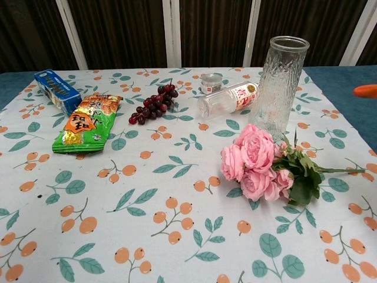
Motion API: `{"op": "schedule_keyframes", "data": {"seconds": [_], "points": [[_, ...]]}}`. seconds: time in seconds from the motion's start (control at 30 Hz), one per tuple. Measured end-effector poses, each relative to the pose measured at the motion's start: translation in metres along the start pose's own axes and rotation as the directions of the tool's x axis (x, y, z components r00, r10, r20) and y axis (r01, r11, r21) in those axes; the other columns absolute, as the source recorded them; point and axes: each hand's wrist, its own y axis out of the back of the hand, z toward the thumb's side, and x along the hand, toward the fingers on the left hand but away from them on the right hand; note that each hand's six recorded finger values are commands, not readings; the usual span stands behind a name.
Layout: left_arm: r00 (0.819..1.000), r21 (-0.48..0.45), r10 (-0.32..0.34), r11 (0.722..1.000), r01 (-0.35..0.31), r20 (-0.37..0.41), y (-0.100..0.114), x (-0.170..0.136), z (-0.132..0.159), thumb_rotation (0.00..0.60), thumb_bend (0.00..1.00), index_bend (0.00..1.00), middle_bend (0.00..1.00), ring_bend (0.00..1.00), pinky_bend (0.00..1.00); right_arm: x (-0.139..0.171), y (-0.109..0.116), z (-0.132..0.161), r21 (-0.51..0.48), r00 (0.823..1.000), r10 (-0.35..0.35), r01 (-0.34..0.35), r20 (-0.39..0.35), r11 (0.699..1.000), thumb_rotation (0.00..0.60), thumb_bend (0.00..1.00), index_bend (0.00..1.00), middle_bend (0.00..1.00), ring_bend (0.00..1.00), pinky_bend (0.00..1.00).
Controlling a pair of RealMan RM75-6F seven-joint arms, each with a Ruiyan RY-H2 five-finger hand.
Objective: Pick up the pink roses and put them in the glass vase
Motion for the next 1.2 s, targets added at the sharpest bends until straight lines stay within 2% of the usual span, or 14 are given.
{"op": "schedule_keyframes", "data": {"seconds": [0.17, 0.3, 0.47, 0.67, 0.83, 0.93, 1.1, 1.2], "points": [[1.000, -0.012, -0.007, 1.000, 0.007, -0.007, 0.000, 0.001, -0.002, 0.600, 0.00, 0.00, 0.00, 0.00, 0.00, -0.020, -0.022, 0.021, -0.044, 0.999, 0.047, -0.048, -0.027, 0.998, 0.600, 0.29, 0.00, 0.00, 0.00, 0.00], [1.000, -0.016, -0.011, 1.000, 0.011, -0.007, 0.000, 0.001, -0.002, 0.600, 0.00, 0.00, 0.00, 0.00, 0.00, -0.035, -0.038, 0.039, -0.033, 0.995, 0.068, -0.070, -0.076, 0.997, 0.600, 0.29, 0.00, 0.00, 0.00, 0.00], [1.000, -0.026, -0.021, 0.999, 0.021, -0.006, -0.001, 0.001, -0.002, 0.600, 0.00, 0.00, 0.00, 0.00, 0.00, -0.045, -0.054, 0.049, -0.022, 0.991, 0.098, -0.100, -0.091, 0.995, 0.600, 0.29, 0.00, 0.00, 0.01, 0.00], [0.999, -0.032, -0.035, 0.999, 0.034, -0.005, -0.002, 0.001, -0.002, 0.600, 0.00, 0.00, 0.00, 0.00, 0.00, -0.061, -0.069, 0.059, -0.014, 0.989, 0.111, -0.113, -0.098, 0.993, 0.600, 0.29, 0.01, 0.12, 0.11, 0.00], [0.999, -0.036, -0.040, 0.999, 0.040, -0.008, -0.002, 0.002, -0.003, 0.600, 0.00, 0.00, 0.00, 0.00, 0.00, -0.070, -0.078, 0.062, -0.011, 0.988, 0.120, -0.122, -0.097, 0.992, 0.600, 0.29, 0.06, 0.16, 0.17, 0.00], [0.999, -0.035, -0.046, 0.998, 0.045, -0.008, -0.003, 0.002, -0.003, 0.600, 0.00, 0.00, 0.00, 0.00, 0.00, -0.075, -0.083, 0.065, -0.011, 0.987, 0.125, -0.126, -0.099, 0.992, 0.600, 0.29, 0.14, 0.23, 0.24, 0.06], [0.999, -0.038, -0.046, 0.998, 0.046, -0.012, -0.003, 0.002, -0.003, 0.600, 0.00, 0.00, 0.00, 0.00, 0.00, -0.079, -0.084, 0.071, -0.026, 0.986, 0.111, -0.114, -0.121, 0.993, 0.600, 0.29, 0.40, 0.46, 0.49, 0.28], [0.999, -0.035, -0.049, 0.998, 0.048, -0.011, -0.003, 0.002, -0.003, 0.600, 0.00, 0.00, 0.00, 0.00, 0.00, -0.078, -0.082, 0.075, -0.034, 0.985, 0.104, -0.109, -0.138, 0.993, 0.600, 0.29, 0.48, 0.51, 0.53, 0.32]]}}
